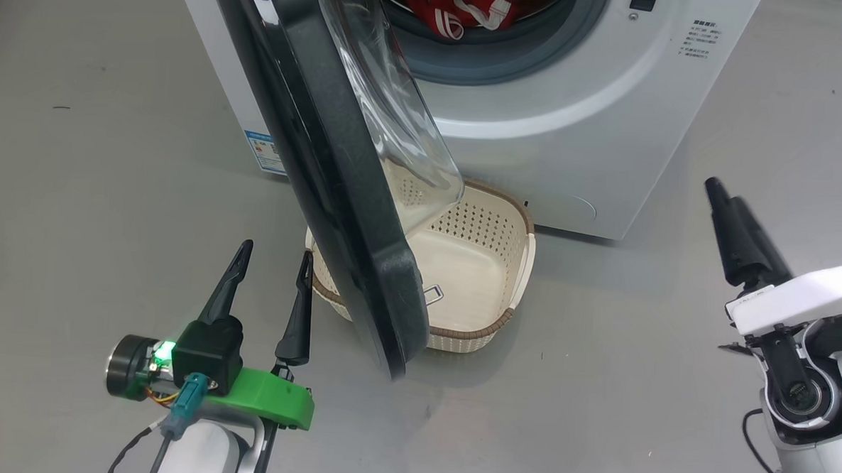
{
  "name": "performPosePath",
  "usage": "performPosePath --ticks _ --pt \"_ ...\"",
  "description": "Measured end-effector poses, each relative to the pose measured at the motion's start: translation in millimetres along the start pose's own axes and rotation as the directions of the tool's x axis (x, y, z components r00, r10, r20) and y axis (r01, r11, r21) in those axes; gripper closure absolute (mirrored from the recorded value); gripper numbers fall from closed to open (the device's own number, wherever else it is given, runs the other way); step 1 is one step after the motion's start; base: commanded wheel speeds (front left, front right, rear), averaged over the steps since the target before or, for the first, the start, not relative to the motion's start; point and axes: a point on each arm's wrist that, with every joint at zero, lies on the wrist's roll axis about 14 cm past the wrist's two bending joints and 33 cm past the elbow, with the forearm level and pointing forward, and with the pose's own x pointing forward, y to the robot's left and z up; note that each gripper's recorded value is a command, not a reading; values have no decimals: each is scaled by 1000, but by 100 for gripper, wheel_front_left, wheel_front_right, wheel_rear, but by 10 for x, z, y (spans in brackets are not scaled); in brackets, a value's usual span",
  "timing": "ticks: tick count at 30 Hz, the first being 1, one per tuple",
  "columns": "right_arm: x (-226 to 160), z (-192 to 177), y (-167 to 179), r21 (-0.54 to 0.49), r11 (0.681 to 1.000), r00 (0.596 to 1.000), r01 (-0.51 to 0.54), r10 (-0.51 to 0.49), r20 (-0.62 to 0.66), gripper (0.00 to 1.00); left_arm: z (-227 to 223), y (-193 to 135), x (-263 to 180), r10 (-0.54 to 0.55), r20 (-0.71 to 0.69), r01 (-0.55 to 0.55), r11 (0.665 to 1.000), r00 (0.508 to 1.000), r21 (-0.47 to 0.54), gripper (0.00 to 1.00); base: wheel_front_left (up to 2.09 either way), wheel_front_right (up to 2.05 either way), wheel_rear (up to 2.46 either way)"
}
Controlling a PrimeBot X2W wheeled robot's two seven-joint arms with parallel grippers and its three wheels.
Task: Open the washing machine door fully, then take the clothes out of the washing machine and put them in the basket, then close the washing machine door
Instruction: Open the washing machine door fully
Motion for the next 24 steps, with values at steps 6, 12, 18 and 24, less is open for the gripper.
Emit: performPosePath --ticks 6,12,18,24 --pt "-128 196 1 -376 927 996 -11 43 77 0 -4 -15 0 -4 -1 4 1000 1000 -1 0 0 0 0" --pt "-273 363 -63 -614 789 986 4 98 133 0 6 -7 0 -2 2 2 1000 1000 0 0 0 0 0" --pt "-369 355 -209 -778 622 989 86 43 144 0 17 0 -2 0 5 0 1000 1000 0 0 0 0 0" --pt "-468 389 -363 -745 626 968 231 -71 240 0 15 11 -2 5 4 -5 1000 1000 0 0 0 0 0"
